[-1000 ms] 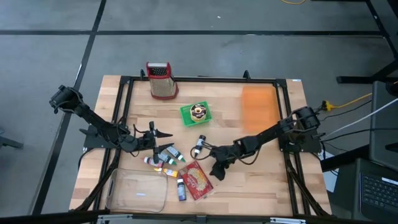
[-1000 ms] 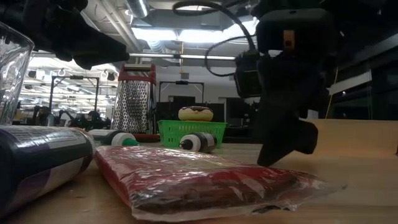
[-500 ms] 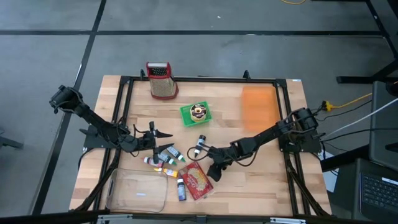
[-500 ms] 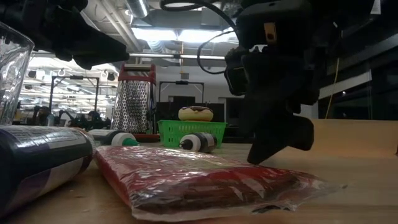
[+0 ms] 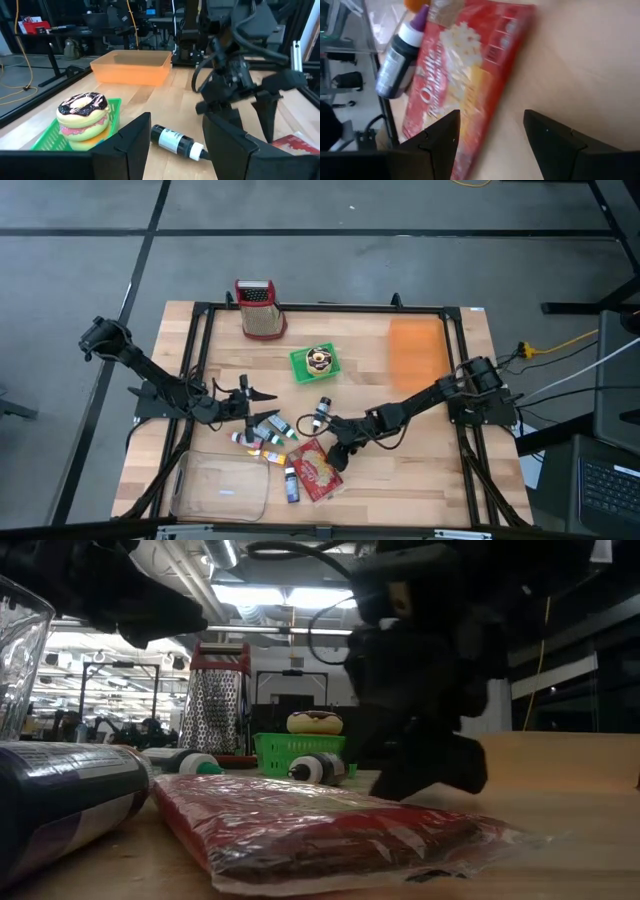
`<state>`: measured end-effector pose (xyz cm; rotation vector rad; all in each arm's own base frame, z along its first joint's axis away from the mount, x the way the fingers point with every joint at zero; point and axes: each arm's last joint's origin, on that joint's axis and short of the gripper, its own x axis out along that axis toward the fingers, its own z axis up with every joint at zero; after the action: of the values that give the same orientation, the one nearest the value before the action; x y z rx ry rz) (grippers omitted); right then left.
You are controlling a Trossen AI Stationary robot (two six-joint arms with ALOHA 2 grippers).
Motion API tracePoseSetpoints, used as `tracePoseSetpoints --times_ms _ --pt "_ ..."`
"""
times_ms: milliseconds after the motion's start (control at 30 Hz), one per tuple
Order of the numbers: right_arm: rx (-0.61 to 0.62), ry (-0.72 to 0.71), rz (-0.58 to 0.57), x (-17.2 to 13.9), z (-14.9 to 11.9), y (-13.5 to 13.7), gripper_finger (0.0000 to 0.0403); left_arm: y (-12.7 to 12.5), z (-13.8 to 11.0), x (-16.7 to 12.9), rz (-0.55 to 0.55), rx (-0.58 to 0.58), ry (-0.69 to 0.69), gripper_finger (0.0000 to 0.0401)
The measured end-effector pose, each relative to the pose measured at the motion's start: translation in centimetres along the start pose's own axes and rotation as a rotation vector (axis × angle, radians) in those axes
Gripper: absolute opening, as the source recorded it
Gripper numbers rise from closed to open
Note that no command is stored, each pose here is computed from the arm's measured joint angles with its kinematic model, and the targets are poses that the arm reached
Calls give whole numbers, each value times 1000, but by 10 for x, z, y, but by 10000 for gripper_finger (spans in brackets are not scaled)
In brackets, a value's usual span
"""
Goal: Pick & Place Food Item
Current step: Put the red popcorn bag into the orange bin
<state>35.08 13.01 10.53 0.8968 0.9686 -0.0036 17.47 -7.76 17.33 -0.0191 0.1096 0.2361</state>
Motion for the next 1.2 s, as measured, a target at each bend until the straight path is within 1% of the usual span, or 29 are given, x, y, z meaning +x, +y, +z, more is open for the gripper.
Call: tracePoseSetpoints --times_ms 233,400,500,667,933,1200 --pt "-64 46 65 29 16 20 226 1 4 -2 -15 -5 -14 175" --pt "-74 56 77 41 28 28 226 0 4 -2 -38 -6 -14 175" --pt "-73 47 78 42 31 29 226 0 4 -2 -47 -7 -12 175" --pt "-60 21 48 42 31 28 225 0 4 -2 -55 -11 -11 175" --pt "-22 -14 1 41 34 24 186 -1 4 -2 -59 -15 -12 175" --pt "11 -53 -43 40 37 17 182 -1 4 -2 -76 -19 -15 175"
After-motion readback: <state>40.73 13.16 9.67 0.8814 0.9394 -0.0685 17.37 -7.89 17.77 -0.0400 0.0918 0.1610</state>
